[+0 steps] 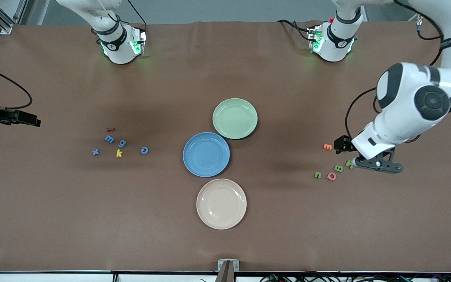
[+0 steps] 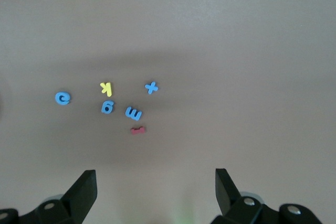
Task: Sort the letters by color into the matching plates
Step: 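Reach the right gripper to the blue x while the left gripper reaches green u, then grasp the blue x with the right gripper while the left gripper grasps u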
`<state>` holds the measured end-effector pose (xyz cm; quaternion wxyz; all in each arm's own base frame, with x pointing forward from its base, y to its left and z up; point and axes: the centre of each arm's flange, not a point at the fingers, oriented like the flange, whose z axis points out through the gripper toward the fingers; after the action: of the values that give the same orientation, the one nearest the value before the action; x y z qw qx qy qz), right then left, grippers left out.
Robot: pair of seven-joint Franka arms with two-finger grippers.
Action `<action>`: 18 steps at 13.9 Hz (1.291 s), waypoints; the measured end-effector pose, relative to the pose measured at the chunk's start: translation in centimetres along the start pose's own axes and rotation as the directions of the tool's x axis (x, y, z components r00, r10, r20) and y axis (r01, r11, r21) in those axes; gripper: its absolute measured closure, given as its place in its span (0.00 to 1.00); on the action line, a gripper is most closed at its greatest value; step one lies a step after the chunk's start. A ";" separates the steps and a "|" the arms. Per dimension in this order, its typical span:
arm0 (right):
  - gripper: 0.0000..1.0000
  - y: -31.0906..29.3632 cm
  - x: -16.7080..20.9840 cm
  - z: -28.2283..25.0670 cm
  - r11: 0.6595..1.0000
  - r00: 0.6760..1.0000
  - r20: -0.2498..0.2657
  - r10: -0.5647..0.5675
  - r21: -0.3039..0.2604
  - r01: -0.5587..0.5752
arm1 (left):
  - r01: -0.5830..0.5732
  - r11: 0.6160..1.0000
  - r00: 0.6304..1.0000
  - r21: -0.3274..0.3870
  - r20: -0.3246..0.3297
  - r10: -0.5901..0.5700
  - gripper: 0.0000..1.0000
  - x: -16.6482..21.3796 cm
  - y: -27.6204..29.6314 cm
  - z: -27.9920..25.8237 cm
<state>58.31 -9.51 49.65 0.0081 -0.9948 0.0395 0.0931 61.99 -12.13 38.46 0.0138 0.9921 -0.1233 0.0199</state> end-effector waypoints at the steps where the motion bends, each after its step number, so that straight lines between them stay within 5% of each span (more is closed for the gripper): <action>1: 0.00 0.2 0.9 1.0 1.000 1.000 -0.007 0.003 -0.002 -0.003 | -0.024 1.000 1.000 -0.004 -0.013 0.024 0.03 0.1 0.0 2.0; 4: 0.07 1.6 3.1 5.5 1.000 1.000 -0.009 0.024 0.000 -0.024 | -0.106 0.994 0.994 -0.019 -0.029 0.106 0.06 0.2 0.1 7.8; 10: 0.13 0.1 3.6 13.3 0.998 0.998 -0.017 -0.054 0.019 0.054 | -0.189 0.981 0.982 -0.050 0.014 0.190 0.29 0.1 2.2 14.1; 13: 0.19 -0.6 2.9 18.2 0.987 0.988 -0.048 -0.146 0.066 0.149 | -0.216 0.976 0.976 -0.036 0.011 0.216 0.34 0.1 2.6 15.6; 18: 0.24 -2.6 2.1 24.9 0.967 0.960 -0.126 -0.250 0.018 0.254 | -0.244 0.970 0.970 -0.008 0.008 0.244 0.39 0.9 2.1 17.6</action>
<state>56.03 -6.50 24.80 0.0344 -0.9953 -0.0853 0.0292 62.95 -14.90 20.98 0.0139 0.9694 -0.2445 0.0164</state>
